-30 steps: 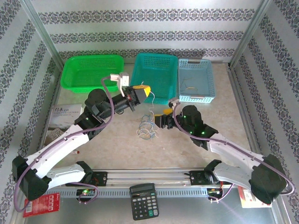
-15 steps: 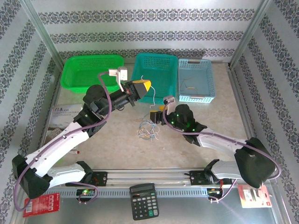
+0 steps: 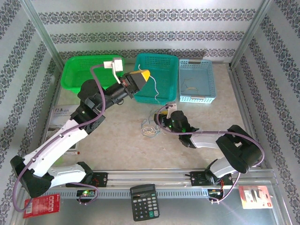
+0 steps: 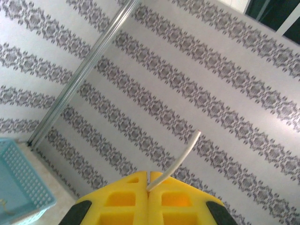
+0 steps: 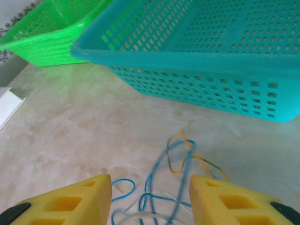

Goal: Untangle the cables

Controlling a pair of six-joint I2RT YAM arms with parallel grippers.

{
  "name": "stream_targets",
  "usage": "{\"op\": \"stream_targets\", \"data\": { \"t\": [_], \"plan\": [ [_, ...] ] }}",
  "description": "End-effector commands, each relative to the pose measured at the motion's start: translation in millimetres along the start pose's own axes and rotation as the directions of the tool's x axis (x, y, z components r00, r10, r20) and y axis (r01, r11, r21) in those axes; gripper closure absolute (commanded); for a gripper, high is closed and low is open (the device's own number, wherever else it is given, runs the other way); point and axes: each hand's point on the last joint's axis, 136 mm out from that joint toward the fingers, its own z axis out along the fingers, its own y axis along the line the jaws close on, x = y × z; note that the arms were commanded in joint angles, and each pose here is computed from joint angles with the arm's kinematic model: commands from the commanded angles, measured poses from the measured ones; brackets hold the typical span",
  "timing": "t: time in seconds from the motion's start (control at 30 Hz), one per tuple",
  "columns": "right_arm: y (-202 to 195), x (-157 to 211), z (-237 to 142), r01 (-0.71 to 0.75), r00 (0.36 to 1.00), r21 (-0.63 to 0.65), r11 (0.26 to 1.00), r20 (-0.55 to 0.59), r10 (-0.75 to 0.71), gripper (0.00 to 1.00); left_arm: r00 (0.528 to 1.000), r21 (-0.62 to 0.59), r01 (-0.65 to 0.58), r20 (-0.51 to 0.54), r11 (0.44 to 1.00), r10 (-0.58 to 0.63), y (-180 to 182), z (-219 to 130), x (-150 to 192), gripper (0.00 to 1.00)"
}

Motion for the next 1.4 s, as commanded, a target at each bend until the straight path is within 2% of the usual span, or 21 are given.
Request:
{"op": "stream_targets", "data": {
  "t": [0.0,0.43,0.67,0.97,1.13,1.37],
  "plan": [
    [-3,-3,-1,-0.028,0.998,0.016,0.999,0.054,0.027,0.53,0.999,0.038,0.006,0.050,0.999,-0.008,-26,2,-27,1.00],
    [-24,25,0,-0.077,0.997,0.070,0.995,0.027,0.075,0.50,0.992,0.106,-0.080,0.108,0.991,0.068,-84,15,-89,1.00],
    [-21,27,-3,-0.094,0.995,0.046,0.995,0.020,0.093,0.48,0.980,0.044,-0.165,0.121,0.985,0.159,-89,13,-105,1.00],
    [-4,9,-23,-0.108,0.994,-0.016,0.994,0.023,0.108,0.34,0.958,-0.181,-0.244,0.110,0.953,0.266,-33,4,-104,1.00],
    [1,-8,-42,-0.098,0.995,-0.025,0.995,0.030,0.099,0.31,0.939,-0.310,-0.290,0.092,0.905,0.332,11,0,-112,1.00],
    [2,-32,-70,-0.103,0.993,-0.031,0.994,0.052,0.104,0.30,0.920,-0.476,-0.299,0.086,0.827,0.382,87,-14,-145,1.00]
  ]
}}
